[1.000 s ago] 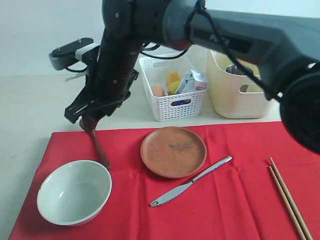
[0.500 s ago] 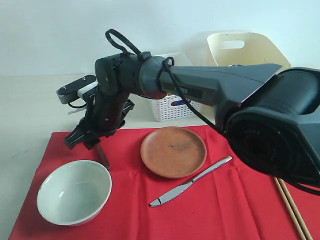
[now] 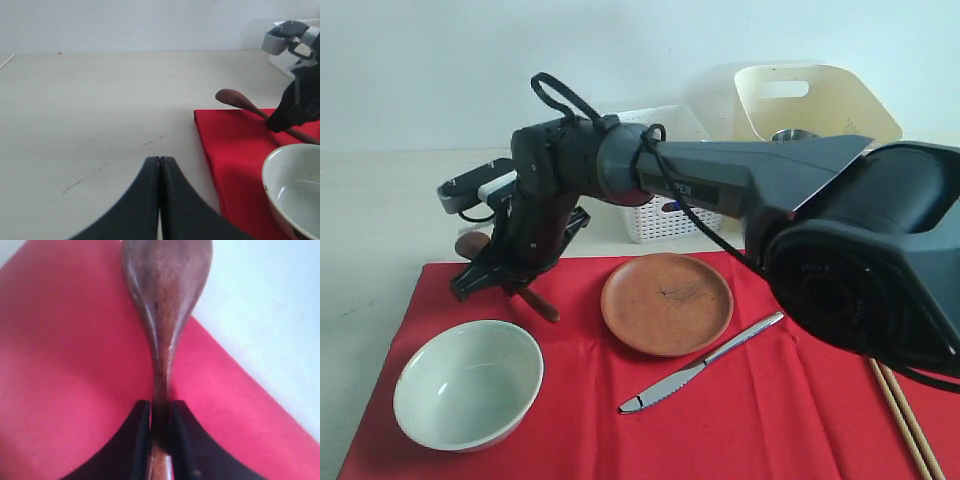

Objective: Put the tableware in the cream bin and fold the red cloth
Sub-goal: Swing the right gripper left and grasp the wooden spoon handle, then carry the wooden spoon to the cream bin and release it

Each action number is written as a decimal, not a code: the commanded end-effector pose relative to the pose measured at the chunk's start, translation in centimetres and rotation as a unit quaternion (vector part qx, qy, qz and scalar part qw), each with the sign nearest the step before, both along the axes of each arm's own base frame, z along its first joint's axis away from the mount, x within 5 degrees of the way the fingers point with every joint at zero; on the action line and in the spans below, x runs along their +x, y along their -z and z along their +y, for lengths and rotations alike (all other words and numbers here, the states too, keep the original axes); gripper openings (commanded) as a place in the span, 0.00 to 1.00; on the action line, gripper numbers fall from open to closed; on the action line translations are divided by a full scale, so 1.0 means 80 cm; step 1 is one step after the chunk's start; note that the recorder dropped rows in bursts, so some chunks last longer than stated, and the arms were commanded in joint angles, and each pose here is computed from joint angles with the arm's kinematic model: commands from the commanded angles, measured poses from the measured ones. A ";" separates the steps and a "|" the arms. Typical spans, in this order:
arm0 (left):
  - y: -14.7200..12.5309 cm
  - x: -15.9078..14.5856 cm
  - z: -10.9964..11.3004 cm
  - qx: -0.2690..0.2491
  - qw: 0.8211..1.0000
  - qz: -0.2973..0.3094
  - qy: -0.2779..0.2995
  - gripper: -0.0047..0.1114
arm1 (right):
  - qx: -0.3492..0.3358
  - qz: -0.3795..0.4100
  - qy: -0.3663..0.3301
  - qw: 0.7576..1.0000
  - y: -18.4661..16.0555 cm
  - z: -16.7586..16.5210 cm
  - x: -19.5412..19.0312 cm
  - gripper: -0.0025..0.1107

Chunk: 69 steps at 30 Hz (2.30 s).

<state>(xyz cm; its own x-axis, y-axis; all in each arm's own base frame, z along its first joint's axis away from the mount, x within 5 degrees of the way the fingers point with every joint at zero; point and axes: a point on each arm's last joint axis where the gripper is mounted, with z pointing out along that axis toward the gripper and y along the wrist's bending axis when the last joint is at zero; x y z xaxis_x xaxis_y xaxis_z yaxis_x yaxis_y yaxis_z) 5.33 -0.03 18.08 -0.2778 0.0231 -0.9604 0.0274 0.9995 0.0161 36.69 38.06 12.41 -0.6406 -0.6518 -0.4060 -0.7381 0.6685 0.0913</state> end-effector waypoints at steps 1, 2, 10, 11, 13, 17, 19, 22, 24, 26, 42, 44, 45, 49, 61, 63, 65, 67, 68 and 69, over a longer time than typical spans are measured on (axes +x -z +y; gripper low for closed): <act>0.000 0.000 0.000 0.000 1.000 -0.006 -0.001 0.04 | 0.023 -0.020 -0.002 1.000 -0.063 -0.005 -0.005 0.02; 0.000 0.000 0.000 0.000 1.000 -0.006 -0.001 0.04 | 0.024 -0.022 -0.004 0.999 -0.073 -0.007 -0.007 0.02; 0.000 0.000 0.000 0.000 1.000 -0.006 -0.001 0.04 | 0.012 -0.075 -0.046 0.996 -0.182 -0.037 -0.029 0.02; 0.000 0.000 0.000 0.000 1.000 -0.006 -0.001 0.04 | 0.008 -0.087 -0.047 0.995 -0.195 -0.043 -0.031 0.02; 0.000 0.000 0.000 0.000 1.000 -0.006 -0.001 0.04 | -0.002 -0.111 -0.047 0.993 -0.216 -0.052 -0.034 0.02; 0.000 0.000 0.000 0.000 1.000 -0.006 -0.001 0.04 | -0.016 -0.157 -0.023 0.987 -0.258 -0.075 -0.039 0.02; 0.000 0.000 0.000 0.000 1.000 -0.006 -0.001 0.04 | -0.019 -0.168 -0.013 0.986 -0.272 -0.088 -0.038 0.02; 0.000 0.000 0.000 0.000 1.000 -0.006 -0.001 0.04 | -0.021 -0.165 0.006 0.986 -0.289 -0.112 -0.034 0.02; 0.000 0.000 0.000 0.000 1.000 -0.006 -0.001 0.04 | -0.024 -0.163 0.020 0.986 -0.293 -0.128 -0.030 0.02; 0.000 0.000 0.000 0.000 1.000 -0.006 -0.001 0.04 | -0.025 -0.164 0.040 0.985 -0.297 -0.150 -0.025 0.02; 0.000 0.000 0.000 0.000 1.000 -0.006 -0.001 0.04 | 0.017 -0.235 0.244 0.941 -0.278 -0.340 0.033 0.02; 0.000 0.000 0.000 0.000 1.000 -0.006 -0.001 0.04 | 0.020 -0.241 0.266 0.933 -0.270 -0.358 0.044 0.02; 0.000 0.000 0.000 0.000 1.000 -0.006 -0.001 0.04 | 0.020 -0.243 0.273 0.931 -0.265 -0.366 0.051 0.02; 0.000 0.000 0.000 0.000 1.000 -0.006 -0.001 0.04 | 0.017 -0.247 0.295 0.923 -0.239 -0.389 0.076 0.02; 0.000 0.000 0.000 0.000 1.000 -0.006 -0.001 0.04 | 0.018 -0.255 0.313 0.915 -0.138 -0.415 0.138 0.02; 0.000 0.000 0.000 0.000 1.000 -0.006 -0.001 0.04 | 0.017 -0.259 0.309 0.915 -0.123 -0.414 0.144 0.02; 0.000 0.000 0.000 0.000 1.000 -0.006 -0.001 0.04 | 0.016 -0.254 0.308 0.917 -0.106 -0.413 0.149 0.02; 0.000 0.000 0.000 0.000 1.000 -0.006 -0.001 0.04 | 0.012 -0.245 0.308 0.919 -0.093 -0.413 0.152 0.02; 0.000 0.000 0.000 0.000 1.000 -0.006 -0.001 0.04 | 0.009 -0.239 0.308 0.921 -0.086 -0.413 0.152 0.02; 0.000 0.000 0.000 0.000 1.000 -0.006 -0.001 0.04 | 0.005 -0.233 0.307 0.923 -0.078 -0.413 0.153 0.03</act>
<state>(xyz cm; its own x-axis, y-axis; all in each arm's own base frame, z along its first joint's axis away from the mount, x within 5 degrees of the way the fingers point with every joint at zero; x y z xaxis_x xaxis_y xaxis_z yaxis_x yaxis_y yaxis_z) 5.33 -0.03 18.08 -0.2778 0.0231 -0.9604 0.0274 0.9995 0.0161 48.61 5.25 19.72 -0.6416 -0.2048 -0.7392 -0.1760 0.9773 -0.1180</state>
